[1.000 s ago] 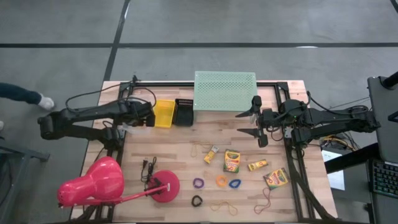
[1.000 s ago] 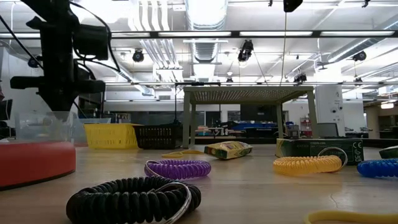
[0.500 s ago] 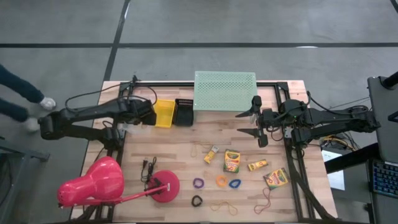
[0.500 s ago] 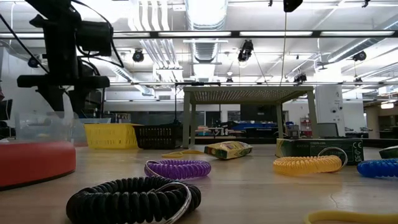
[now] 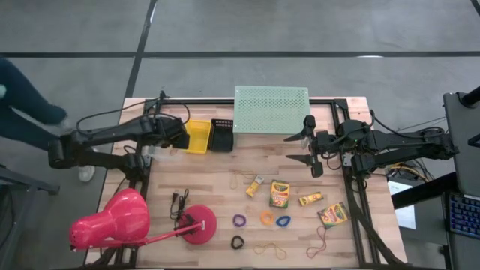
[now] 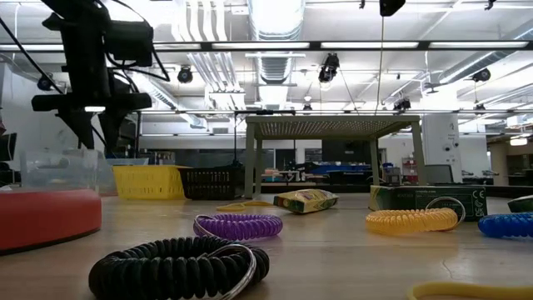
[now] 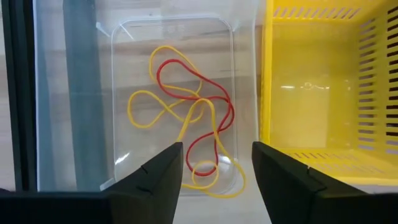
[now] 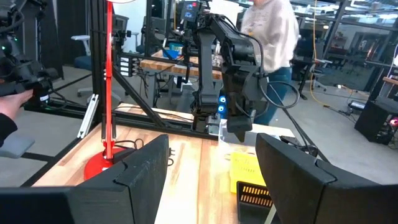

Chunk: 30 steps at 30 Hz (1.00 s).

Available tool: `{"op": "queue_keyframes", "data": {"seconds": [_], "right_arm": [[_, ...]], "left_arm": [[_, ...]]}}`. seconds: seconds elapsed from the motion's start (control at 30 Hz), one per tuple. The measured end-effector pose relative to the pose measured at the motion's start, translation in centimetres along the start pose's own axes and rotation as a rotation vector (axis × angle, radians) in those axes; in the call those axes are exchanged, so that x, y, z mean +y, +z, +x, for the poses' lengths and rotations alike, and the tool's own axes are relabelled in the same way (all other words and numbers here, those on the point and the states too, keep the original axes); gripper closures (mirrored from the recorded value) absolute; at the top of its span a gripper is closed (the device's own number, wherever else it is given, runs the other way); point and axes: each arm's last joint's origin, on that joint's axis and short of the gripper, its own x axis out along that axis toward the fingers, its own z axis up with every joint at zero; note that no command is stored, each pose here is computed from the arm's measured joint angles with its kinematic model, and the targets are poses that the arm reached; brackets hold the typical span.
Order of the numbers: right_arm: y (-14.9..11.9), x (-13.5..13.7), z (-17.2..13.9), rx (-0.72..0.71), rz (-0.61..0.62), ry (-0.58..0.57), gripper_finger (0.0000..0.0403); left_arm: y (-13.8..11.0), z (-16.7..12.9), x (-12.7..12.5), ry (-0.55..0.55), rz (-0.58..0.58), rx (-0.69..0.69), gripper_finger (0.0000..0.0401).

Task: Pick & Place Office Desk Supplies
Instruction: Put the yellow rubber band into the transparent bin

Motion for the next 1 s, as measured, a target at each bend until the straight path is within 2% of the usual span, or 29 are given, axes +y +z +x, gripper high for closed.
{"op": "queue_keyframes", "data": {"seconds": [0.23,0.37,0.5,0.6,0.73,0.87,1.0], "right_arm": [[0.0,0.0,0.0,0.000,0.000,0.000,0.0165],[0.0,0.0,0.0,0.000,0.000,0.000,0.0165],[0.0,0.0,0.0,0.000,0.000,0.000,0.0165],[0.0,0.0,0.0,0.000,0.000,0.000,0.0165],[0.0,0.0,0.0,0.000,0.000,0.000,0.0165],[0.0,0.0,0.0,0.001,0.000,0.000,0.0165],[0.0,0.0,0.0,0.001,0.000,0.000,0.0165]], "left_arm": [[0.4,-0.5,-0.3,-0.020,0.037,-0.018,0.0209],[1.1,-1.7,-1.1,-0.078,0.140,-0.089,0.0209],[1.0,-2.3,-2.8,-0.210,0.284,-0.182,0.0209],[0.1,-2.4,-4.4,-0.327,0.367,-0.254,0.0209],[-1.6,-2.8,-5.8,-0.464,0.398,-0.299,0.0209],[-3.7,-2.5,-7.1,-0.490,0.473,-0.284,0.0209],[-5.3,-1.5,-9.2,-0.468,0.527,-0.336,0.0209]]}}
